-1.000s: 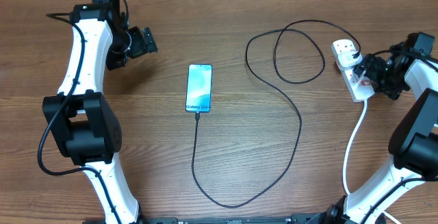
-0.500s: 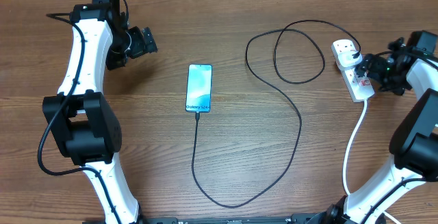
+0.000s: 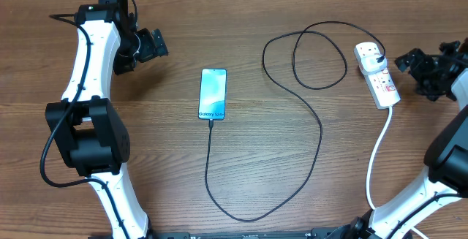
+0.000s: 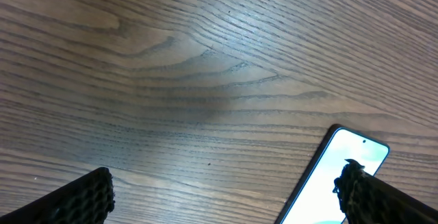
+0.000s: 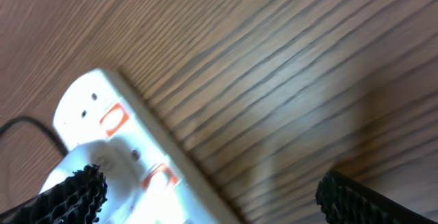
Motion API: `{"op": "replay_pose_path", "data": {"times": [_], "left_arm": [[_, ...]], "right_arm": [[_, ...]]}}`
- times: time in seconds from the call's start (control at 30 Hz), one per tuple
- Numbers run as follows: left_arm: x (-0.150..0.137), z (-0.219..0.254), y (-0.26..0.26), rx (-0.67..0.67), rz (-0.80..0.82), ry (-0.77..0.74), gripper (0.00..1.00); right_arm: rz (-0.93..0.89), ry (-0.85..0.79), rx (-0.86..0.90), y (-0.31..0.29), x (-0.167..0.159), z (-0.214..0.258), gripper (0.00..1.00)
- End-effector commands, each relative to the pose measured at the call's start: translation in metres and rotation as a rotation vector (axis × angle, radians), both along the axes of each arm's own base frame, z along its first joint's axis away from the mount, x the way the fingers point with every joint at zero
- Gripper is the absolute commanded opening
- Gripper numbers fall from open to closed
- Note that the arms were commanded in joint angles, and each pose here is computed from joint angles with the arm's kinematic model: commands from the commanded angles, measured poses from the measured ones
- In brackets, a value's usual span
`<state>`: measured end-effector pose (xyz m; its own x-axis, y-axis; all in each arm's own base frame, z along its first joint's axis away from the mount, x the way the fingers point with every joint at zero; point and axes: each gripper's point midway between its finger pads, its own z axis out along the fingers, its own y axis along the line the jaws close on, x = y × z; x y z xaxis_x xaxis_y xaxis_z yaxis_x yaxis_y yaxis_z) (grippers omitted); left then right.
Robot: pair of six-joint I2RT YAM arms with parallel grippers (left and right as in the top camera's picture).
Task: Plug charger to phone and switch on socket
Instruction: 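Lift the right gripper up and away from the power strip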
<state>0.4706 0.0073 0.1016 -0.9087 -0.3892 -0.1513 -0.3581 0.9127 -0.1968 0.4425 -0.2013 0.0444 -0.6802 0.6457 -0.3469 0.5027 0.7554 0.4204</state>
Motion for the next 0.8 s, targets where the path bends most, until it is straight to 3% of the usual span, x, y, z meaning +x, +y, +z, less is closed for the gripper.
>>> {"op": "replay_pose_path", "data": {"times": [0.0, 0.43, 0.63, 0.77], "left_arm": [[0.002, 0.006, -0.002, -0.007, -0.003, -0.017, 1.0], [0.002, 0.006, -0.002, -0.007, -0.003, -0.016, 1.0], [0.002, 0.006, -0.002, -0.007, -0.003, -0.017, 1.0], [0.002, 0.006, -0.002, -0.006, -0.004, -0.017, 1.0]], "right_arm": [[0.061, -0.03, 0.08, 0.02, 0.006, 0.01, 1.0], [0.2, 0.056, 0.087, 0.046, -0.024, 0.018, 1.0], [0.133, 0.228, -0.014, 0.027, -0.052, 0.002, 1.0], [0.134, 0.254, -0.001, 0.03, -0.058, 0.0, 1.0]]}}
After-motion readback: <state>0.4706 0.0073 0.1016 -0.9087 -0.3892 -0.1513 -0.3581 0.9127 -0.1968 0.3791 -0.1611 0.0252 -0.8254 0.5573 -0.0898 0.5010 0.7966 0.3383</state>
